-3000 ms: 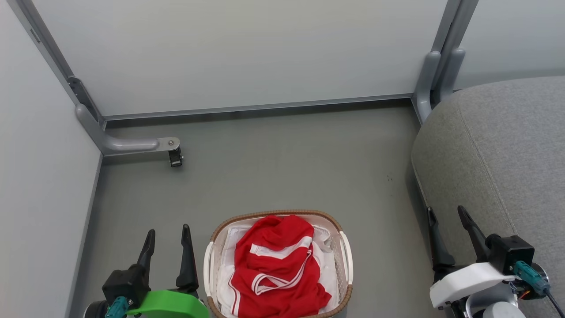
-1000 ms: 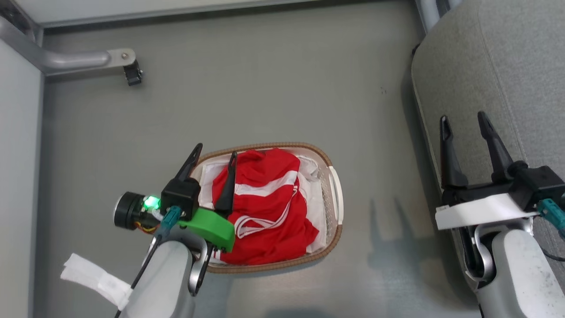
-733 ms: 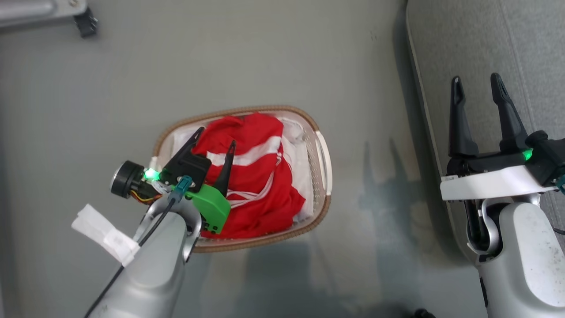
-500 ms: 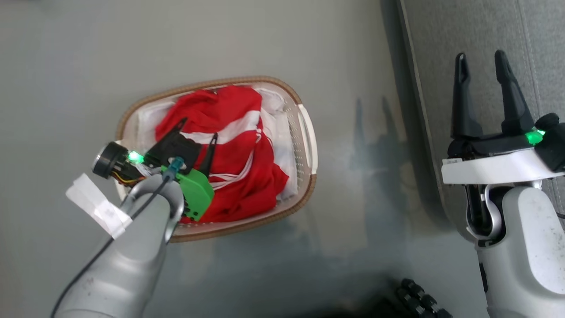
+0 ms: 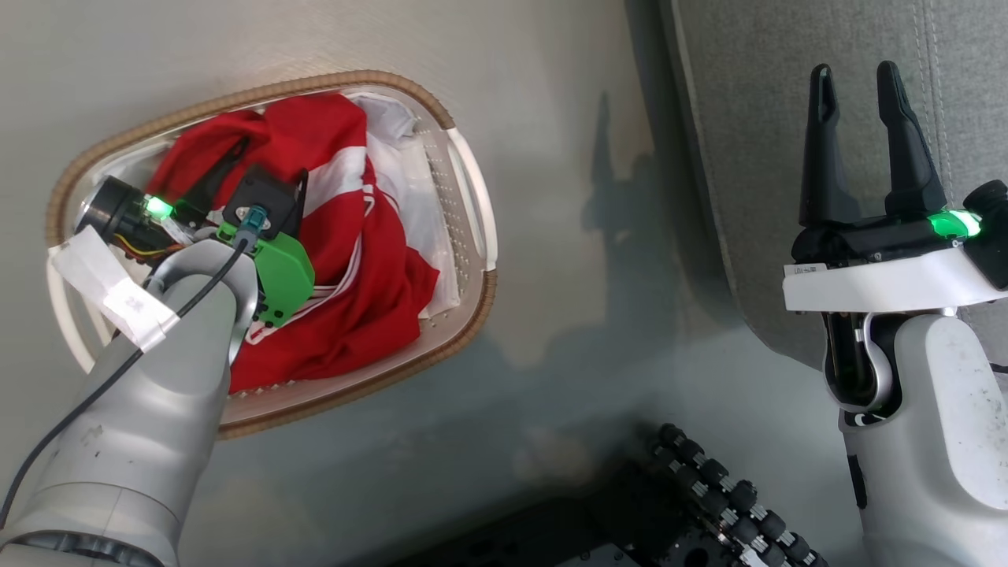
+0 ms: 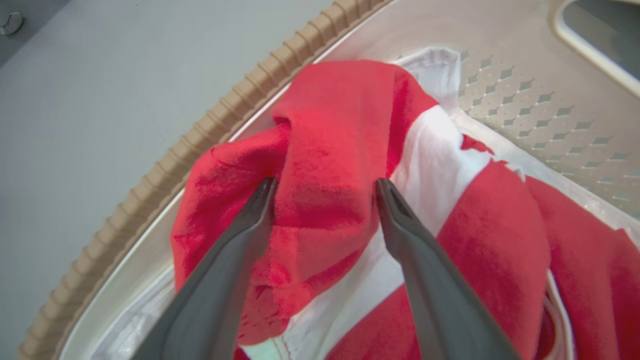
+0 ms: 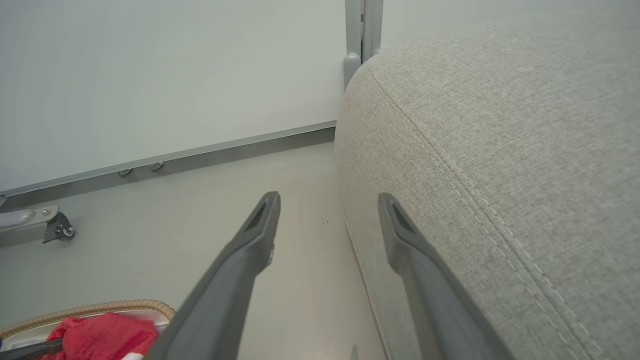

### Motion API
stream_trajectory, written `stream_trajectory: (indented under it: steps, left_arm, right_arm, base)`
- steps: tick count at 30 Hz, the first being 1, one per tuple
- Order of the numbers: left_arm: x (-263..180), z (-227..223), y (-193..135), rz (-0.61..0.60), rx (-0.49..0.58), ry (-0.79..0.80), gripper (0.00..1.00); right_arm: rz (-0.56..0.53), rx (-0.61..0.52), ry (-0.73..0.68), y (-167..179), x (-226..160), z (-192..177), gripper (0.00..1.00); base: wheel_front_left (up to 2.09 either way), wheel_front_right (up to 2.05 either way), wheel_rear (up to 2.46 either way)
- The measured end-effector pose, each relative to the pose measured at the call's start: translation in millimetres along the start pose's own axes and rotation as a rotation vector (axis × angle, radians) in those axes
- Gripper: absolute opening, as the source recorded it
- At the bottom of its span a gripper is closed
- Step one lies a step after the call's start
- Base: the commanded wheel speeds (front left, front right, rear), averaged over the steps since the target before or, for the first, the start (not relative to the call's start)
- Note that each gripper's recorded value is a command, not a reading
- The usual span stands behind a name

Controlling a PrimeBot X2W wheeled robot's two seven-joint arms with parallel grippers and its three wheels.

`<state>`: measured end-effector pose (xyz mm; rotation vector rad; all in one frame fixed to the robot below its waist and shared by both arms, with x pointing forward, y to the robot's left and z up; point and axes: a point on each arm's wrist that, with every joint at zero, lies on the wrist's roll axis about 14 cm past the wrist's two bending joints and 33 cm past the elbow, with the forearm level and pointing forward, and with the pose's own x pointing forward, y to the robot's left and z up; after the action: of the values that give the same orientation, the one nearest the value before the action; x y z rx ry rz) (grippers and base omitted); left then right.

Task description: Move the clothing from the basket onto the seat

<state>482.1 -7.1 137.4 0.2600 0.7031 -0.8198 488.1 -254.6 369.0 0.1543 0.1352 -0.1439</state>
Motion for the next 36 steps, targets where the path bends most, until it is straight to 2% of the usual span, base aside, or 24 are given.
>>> stream_trajectory:
  steps: [3, 4, 5, 6, 7, 16, 22, 29, 36]
  left_arm:
    - [8.6, -1.3, -3.1, -0.007, -0.001, 0.001, 1.0]
    - [10.1, -3.2, -5.0, -0.011, -0.007, 0.005, 0.94]
    - [10.9, -4.0, -6.3, -0.012, -0.012, 0.008, 0.46]
    - [11.2, -3.8, -7.7, -0.015, -0.015, 0.008, 0.15]
    - [11.1, -3.0, -9.3, -0.017, -0.016, 0.008, 0.0]
    - [-10.0, 26.7, -20.1, -0.015, -0.072, -0.07, 0.0]
    - [-38.4, 71.6, -26.6, -0.018, -0.087, -0.196, 0.0]
    - [-83.3, 131.8, -36.2, -0.012, -0.053, -0.35, 0.0]
    - [-138.7, 189.4, -59.4, -0.036, 0.0, -0.495, 0.0]
  right_arm:
    - [-0.018, -0.013, 0.014, -7.1, -2.6, -3.4, 1.0]
    - [-0.022, -0.016, 0.017, -9.0, -3.4, -4.1, 1.0]
    - [-0.025, -0.018, 0.02, -10.2, -3.9, -4.5, 1.0]
    - [-0.028, -0.019, 0.02, -11.2, -4.2, -4.4, 1.0]
    - [-0.03, -0.02, 0.02, -11.9, -4.5, -4.1, 1.0]
    - [-0.016, -0.029, -0.001, -5.4, -7.3, 7.9, 1.0]
    - [-0.003, -0.047, -0.02, 0.6, -15.6, 21.4, 1.0]
    - [0.006, -0.07, -0.031, 6.0, -35.5, 36.2, 1.0]
    - [0.025, -0.068, -0.052, 14.4, -64.1, 53.4, 1.0]
  base:
    - [0.0, 0.0, 0.0]
    - [0.0, 0.0, 0.0]
    - [0.0, 0.0, 0.0]
    - [0.0, 0.0, 0.0]
    - [0.0, 0.0, 0.0]
    - [0.0, 0.0, 0.0]
    - [0.0, 0.0, 0.0]
    - [0.0, 0.0, 0.0]
    - [0.0, 0.0, 0.0]
